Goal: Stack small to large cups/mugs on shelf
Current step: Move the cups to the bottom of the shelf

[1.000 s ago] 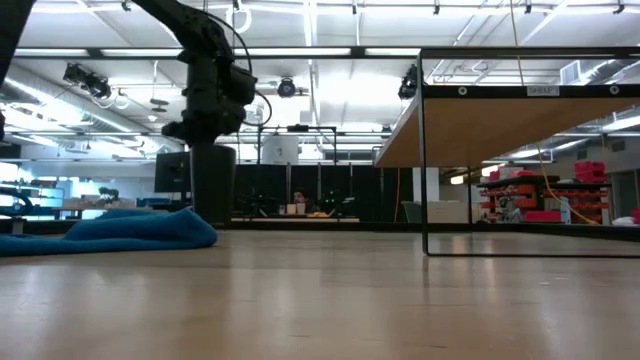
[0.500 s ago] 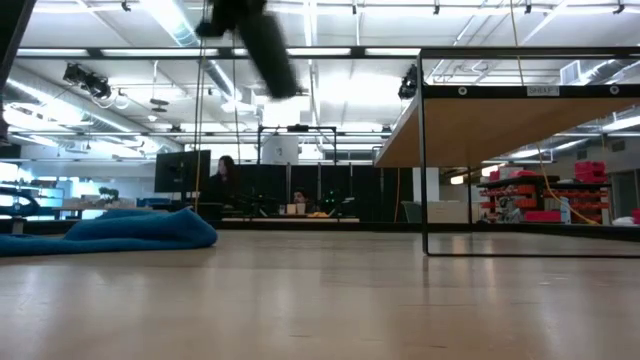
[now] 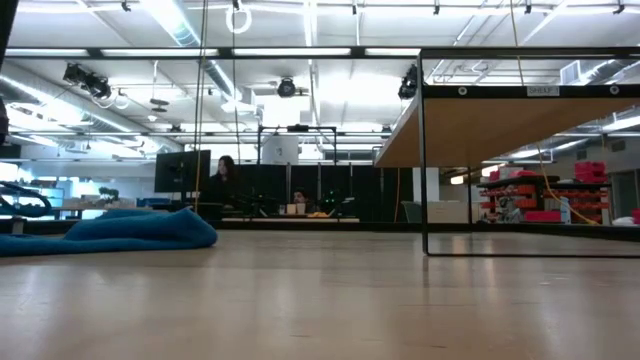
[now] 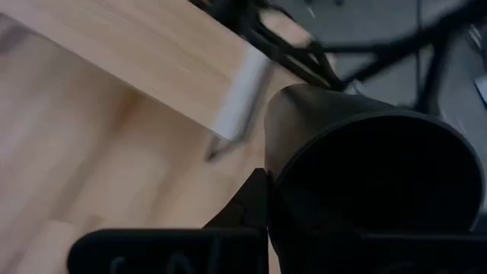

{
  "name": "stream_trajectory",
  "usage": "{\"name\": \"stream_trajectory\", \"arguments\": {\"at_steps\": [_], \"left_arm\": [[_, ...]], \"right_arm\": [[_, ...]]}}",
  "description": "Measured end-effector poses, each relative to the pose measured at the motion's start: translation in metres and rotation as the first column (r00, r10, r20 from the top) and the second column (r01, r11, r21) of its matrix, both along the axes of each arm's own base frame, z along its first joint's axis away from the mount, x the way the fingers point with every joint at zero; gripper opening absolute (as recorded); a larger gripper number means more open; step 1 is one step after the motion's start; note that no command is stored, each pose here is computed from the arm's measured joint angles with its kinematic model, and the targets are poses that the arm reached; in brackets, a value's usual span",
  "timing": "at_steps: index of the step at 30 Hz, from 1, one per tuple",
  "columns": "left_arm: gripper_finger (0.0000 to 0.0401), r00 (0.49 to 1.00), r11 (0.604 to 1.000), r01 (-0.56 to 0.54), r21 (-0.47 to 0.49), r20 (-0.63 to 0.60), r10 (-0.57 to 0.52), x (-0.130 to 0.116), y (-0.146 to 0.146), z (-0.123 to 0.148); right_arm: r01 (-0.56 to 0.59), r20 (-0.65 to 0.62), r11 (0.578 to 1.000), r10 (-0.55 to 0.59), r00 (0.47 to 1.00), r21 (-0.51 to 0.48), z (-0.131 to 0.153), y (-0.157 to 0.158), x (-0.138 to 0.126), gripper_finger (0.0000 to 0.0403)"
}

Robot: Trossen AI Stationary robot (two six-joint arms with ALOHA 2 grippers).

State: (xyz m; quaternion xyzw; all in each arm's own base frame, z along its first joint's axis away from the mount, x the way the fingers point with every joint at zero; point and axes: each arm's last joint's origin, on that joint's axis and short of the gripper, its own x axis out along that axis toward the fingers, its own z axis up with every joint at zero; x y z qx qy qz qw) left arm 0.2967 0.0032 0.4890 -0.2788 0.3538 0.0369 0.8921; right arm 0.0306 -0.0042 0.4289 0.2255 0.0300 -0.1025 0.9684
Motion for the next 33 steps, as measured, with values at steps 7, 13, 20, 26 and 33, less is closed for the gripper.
{"name": "stream_trajectory", "arguments": {"at_steps": [7,13,20,26,33], "left_arm": [[0.0009,0.985,0.995,0.095,-0.025,-0.139,-0.097,0.054,-0.049,-0.046],[0.0009,0.939,0.988,0.155,-0.02,-0.308,-0.154,0.101,-0.081,-0.106],[0.0009,0.88,0.981,0.193,-0.009,-0.44,-0.177,0.131,-0.104,-0.161],[0.0009,0.865,0.985,0.171,0.019,-0.481,-0.14,0.14,-0.113,-0.182],[0.0009,0.864,0.985,0.159,0.068,-0.492,-0.106,0.142,-0.116,-0.189]], "right_arm": [[0.0,0.0,1.0,0.0,1.0,0.0,0.0,0.0,0.0,0.0096],[0.0,-0.001,1.0,0.0,1.0,0.0,0.0,0.0,0.0,0.0096],[-0.001,-0.008,1.0,0.0,1.0,-0.004,-0.001,0.0,0.0,0.0096],[-0.001,-0.056,1.0,0.0,0.998,-0.023,-0.005,0.0,0.001,0.0096],[-0.004,-0.11,0.999,-0.002,0.994,-0.05,-0.008,0.004,0.008,0.0095]]}}
